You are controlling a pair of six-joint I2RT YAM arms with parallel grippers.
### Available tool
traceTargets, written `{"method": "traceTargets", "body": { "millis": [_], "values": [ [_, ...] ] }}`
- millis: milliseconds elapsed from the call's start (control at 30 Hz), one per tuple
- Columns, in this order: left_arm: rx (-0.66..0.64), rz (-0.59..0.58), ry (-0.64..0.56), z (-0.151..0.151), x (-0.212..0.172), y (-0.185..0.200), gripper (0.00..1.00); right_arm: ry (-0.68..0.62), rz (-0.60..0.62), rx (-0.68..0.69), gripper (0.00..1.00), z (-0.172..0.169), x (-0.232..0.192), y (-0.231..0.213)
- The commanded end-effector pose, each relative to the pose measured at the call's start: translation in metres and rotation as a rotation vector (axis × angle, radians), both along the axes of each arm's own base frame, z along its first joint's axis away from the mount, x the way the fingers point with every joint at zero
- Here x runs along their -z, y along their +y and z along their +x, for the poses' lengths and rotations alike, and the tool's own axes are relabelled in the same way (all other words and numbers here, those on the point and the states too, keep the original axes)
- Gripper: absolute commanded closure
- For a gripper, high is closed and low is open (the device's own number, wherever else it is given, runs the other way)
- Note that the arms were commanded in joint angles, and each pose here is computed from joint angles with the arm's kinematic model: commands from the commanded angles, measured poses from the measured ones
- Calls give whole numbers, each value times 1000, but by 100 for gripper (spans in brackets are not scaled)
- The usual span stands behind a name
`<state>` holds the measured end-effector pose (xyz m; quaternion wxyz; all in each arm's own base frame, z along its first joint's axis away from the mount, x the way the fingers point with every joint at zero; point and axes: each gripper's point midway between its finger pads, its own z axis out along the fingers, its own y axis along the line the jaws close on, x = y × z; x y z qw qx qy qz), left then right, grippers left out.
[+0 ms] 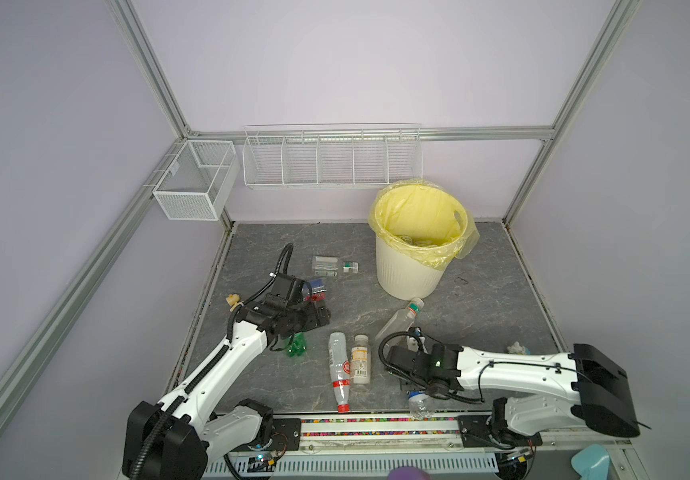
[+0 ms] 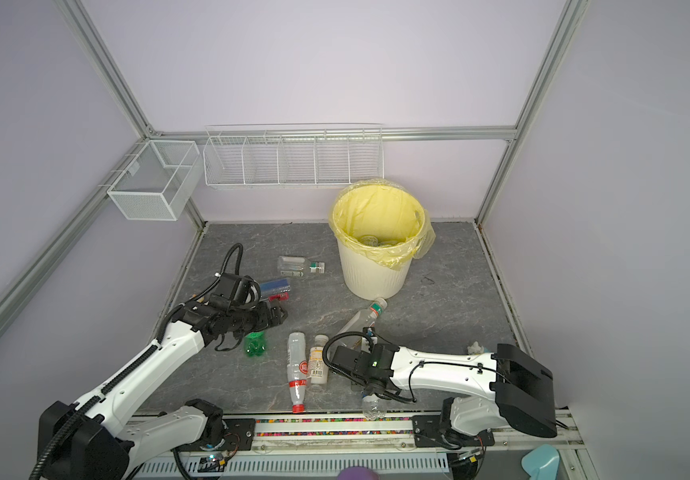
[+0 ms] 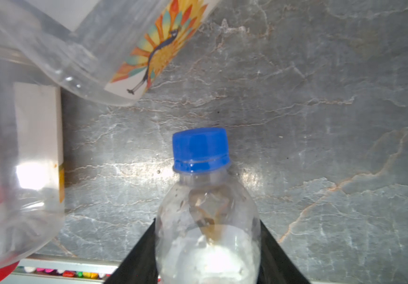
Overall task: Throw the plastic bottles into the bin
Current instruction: 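Lift the blue-capped water bottle with the right gripper toward the bin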
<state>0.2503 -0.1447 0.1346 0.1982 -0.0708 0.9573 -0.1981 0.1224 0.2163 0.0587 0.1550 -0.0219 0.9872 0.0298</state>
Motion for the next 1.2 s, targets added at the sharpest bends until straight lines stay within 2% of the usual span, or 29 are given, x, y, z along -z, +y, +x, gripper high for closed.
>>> {"method": "traceTargets", "body": {
  "millis": [0,233,433,700,833,1033,1167],
  "values": [
    [-5,10,-2,2,-4,3,0,-4,-4,48,50,7,-7,-13],
    [-14,20,-14,4,-7,5,0,-6,72,78,51,24,-21,-22],
    [-21,-15,-12,7,-5,0,0,-50,75,124,51,38,-41,-45],
    [-13,-18,-16,8,-7,-1,0,-185,168,211,51,52,-82,-77],
    [-18,18,-33,11,-9,5,0,-220,203,238,51,58,-98,-91],
    [-25,14,-35,12,-14,5,0,-237,192,232,51,69,-110,-98],
    [-32,2,-24,10,-11,4,0,-267,288,225,51,86,-133,-84]
  ]
}}
